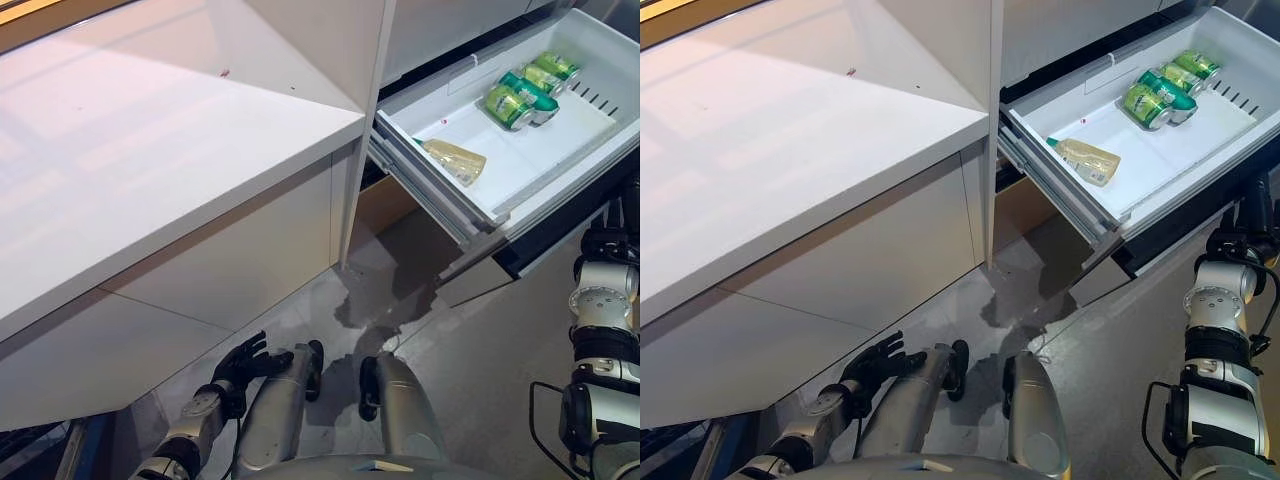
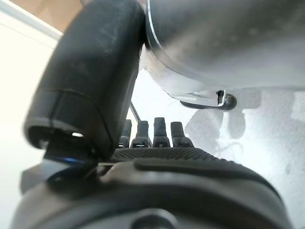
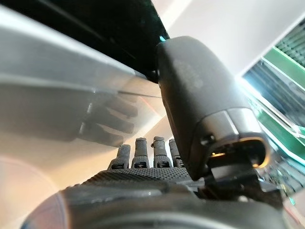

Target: Put drinks into fridge and close the fridge

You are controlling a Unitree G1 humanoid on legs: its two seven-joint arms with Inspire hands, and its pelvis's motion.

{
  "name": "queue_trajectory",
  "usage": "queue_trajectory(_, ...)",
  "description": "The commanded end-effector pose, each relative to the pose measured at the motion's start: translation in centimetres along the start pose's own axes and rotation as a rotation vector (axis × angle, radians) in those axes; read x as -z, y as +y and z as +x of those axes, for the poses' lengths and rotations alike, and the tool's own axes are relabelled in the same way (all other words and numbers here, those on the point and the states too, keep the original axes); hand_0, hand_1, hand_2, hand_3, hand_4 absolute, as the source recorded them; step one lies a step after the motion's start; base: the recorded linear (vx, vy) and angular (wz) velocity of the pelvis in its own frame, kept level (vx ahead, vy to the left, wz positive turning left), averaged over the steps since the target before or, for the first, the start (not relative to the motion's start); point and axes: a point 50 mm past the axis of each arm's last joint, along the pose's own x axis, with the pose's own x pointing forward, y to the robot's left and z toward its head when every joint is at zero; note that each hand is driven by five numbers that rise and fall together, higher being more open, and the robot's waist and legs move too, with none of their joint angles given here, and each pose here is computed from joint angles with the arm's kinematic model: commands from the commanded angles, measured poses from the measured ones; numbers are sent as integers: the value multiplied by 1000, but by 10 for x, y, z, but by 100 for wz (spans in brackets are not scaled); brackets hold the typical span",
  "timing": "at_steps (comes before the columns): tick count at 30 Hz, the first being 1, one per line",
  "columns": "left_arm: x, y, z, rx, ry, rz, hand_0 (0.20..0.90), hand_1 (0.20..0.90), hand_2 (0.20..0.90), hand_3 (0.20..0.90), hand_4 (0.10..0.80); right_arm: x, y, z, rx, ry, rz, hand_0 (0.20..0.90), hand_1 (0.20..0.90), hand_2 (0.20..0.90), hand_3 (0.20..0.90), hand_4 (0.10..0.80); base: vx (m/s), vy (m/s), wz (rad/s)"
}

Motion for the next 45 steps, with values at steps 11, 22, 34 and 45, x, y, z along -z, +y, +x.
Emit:
queue_trajectory(11, 17, 20, -15, -22, 20, 58, 900, 900, 900, 900, 800, 11, 172, -28, -750, -86, -246, 900, 900, 900, 900, 800, -10, -10, 21)
queue_trajectory(22, 14, 33, -19, -19, 7, 114, 900, 900, 900, 900, 800, -6, 201, -37, -926, -148, -319, 900, 900, 900, 900, 800, 42, -1, 25)
queue_trajectory(34, 7, 46, -21, -146, -50, 105, 900, 900, 900, 900, 800, -22, 193, -71, -731, -488, -497, 900, 900, 900, 900, 800, -69, 26, -7)
queue_trajectory(45, 26, 37, -25, -162, -42, 91, 900, 900, 900, 900, 800, 23, 72, -77, -597, -256, -644, 900, 900, 900, 900, 800, -8, 73, -38)
